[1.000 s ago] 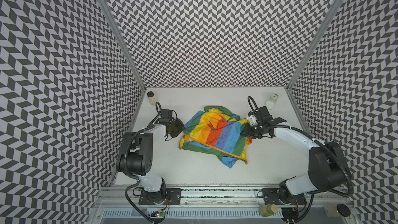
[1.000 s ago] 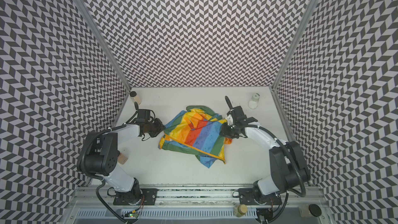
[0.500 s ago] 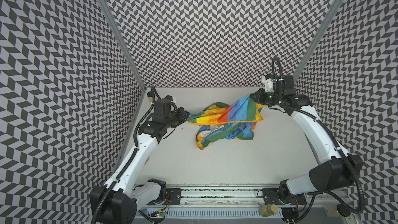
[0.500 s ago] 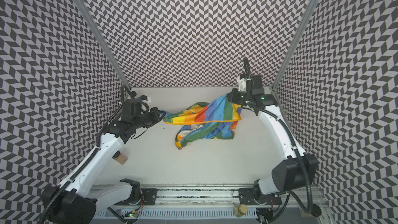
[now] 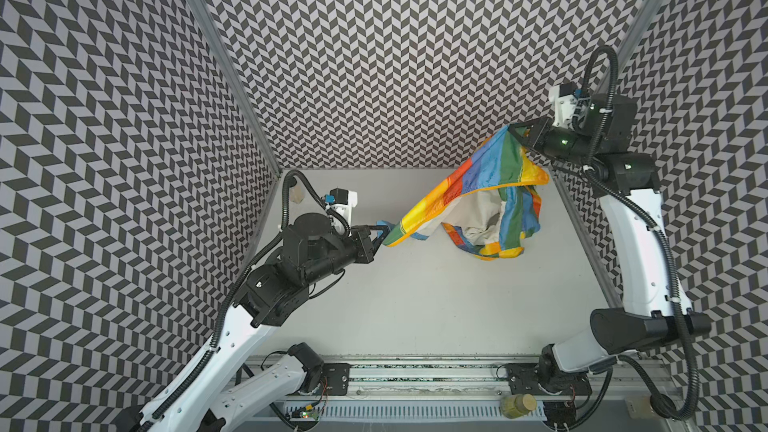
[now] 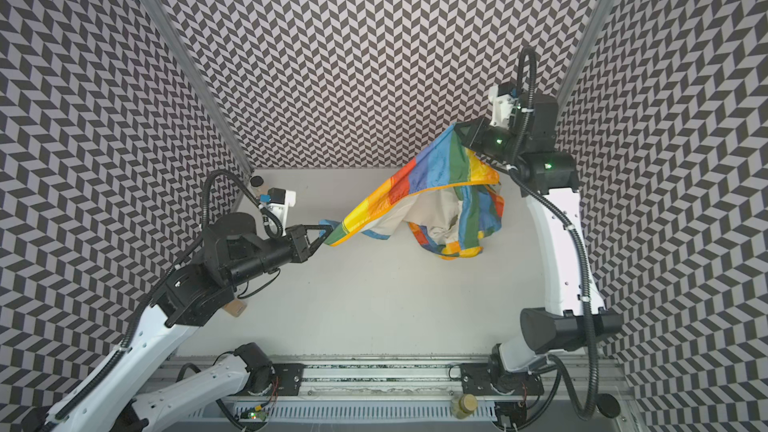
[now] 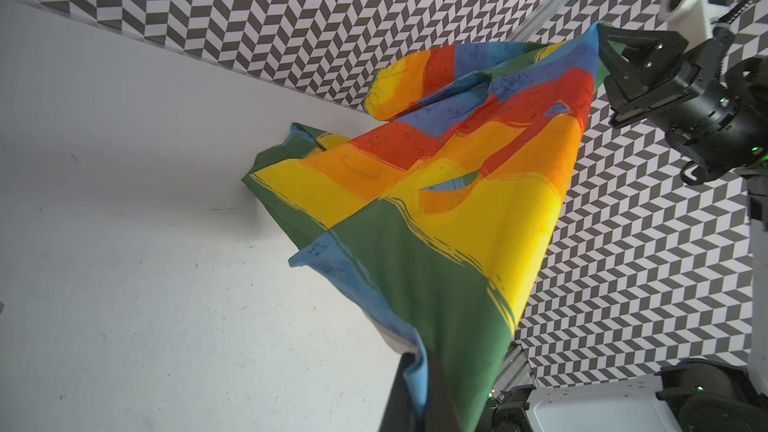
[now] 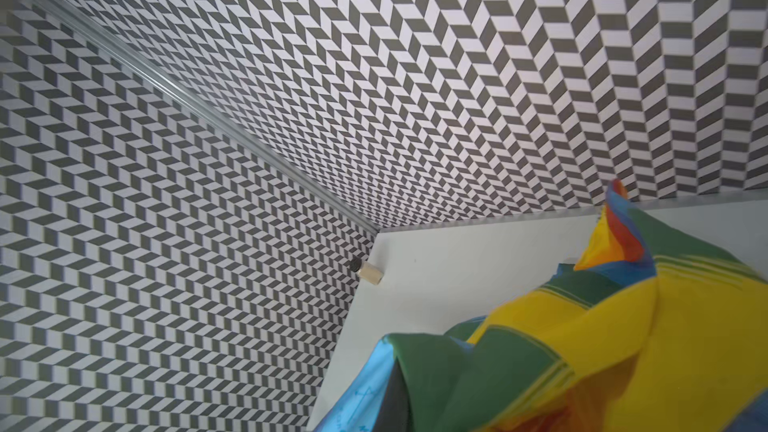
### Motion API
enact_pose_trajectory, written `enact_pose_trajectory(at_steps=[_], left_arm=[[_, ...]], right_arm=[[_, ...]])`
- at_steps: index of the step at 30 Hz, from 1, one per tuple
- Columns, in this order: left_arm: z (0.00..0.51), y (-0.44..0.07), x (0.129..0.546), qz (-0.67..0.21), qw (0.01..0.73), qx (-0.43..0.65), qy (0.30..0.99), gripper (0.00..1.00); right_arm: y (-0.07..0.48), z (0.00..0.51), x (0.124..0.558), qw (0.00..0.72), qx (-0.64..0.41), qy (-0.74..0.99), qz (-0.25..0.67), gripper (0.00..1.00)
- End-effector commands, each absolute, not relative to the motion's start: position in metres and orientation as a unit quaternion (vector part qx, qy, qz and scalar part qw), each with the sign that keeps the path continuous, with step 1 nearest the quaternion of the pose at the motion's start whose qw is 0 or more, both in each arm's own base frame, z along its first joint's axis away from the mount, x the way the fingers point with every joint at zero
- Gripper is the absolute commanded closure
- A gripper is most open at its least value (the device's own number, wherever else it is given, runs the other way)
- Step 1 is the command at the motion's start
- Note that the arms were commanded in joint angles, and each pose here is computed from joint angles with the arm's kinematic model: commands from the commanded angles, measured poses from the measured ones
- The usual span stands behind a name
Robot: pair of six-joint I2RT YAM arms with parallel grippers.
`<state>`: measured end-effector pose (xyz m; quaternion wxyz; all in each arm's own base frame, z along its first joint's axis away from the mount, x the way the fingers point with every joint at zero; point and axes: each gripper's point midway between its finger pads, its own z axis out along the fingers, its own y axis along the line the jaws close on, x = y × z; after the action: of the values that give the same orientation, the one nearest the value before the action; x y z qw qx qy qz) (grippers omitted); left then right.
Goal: Zip up the jacket
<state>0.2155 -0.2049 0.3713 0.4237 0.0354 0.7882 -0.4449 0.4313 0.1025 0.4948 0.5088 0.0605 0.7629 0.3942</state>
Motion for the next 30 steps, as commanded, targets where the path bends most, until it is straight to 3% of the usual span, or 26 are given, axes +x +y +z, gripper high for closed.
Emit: enact_pose_trajectory(at_steps=[1, 9, 13, 14, 15, 17, 18, 21, 24, 30], left_arm=[[0.319, -0.19, 0.22, -0.403, 0.398, -0.052, 0.823, 1.0], [0.236, -0.129, 0.218, -0.267, 0.404, -0.171, 0.858, 1.0], [0.2, -0.101, 0.209, -0.228, 0.398, -0.222, 0.86, 1.0], [0.191, -0.098, 0.206, -0.227, 0.391, -0.233, 0.861, 1.0], [0.184, -0.096, 0.202, -0.228, 0.383, -0.24, 0.862, 0.96], [0.173, -0.094, 0.197, -0.231, 0.369, -0.25, 0.865, 0.72], [0.168, -0.092, 0.193, -0.229, 0.361, -0.256, 0.867, 0.59], [0.157, -0.088, 0.186, -0.222, 0.348, -0.261, 0.873, 0.34], [0.159, -0.087, 0.185, -0.224, 0.354, -0.256, 0.871, 0.26], [0.182, -0.108, 0.2, -0.242, 0.38, -0.188, 0.873, 0.2]], right_arm=[[0.137, 0.468, 0.463, 0.468, 0.053, 0.768, 0.434, 1.0], [0.277, 0.324, 0.512, 0.317, -0.005, 0.853, 0.415, 1.0], [0.321, 0.259, 0.527, 0.25, -0.017, 0.878, 0.408, 0.81], [0.328, 0.245, 0.528, 0.233, -0.018, 0.881, 0.411, 0.71], [0.333, 0.234, 0.53, 0.221, -0.018, 0.882, 0.415, 0.59], [0.336, 0.222, 0.531, 0.212, -0.02, 0.884, 0.415, 0.41], [0.335, 0.219, 0.531, 0.213, -0.022, 0.886, 0.412, 0.35], [0.331, 0.231, 0.527, 0.228, -0.037, 0.883, 0.409, 0.24], [0.321, 0.256, 0.518, 0.25, -0.053, 0.878, 0.404, 0.21], [0.264, 0.287, 0.487, 0.293, -0.059, 0.895, 0.331, 0.23]])
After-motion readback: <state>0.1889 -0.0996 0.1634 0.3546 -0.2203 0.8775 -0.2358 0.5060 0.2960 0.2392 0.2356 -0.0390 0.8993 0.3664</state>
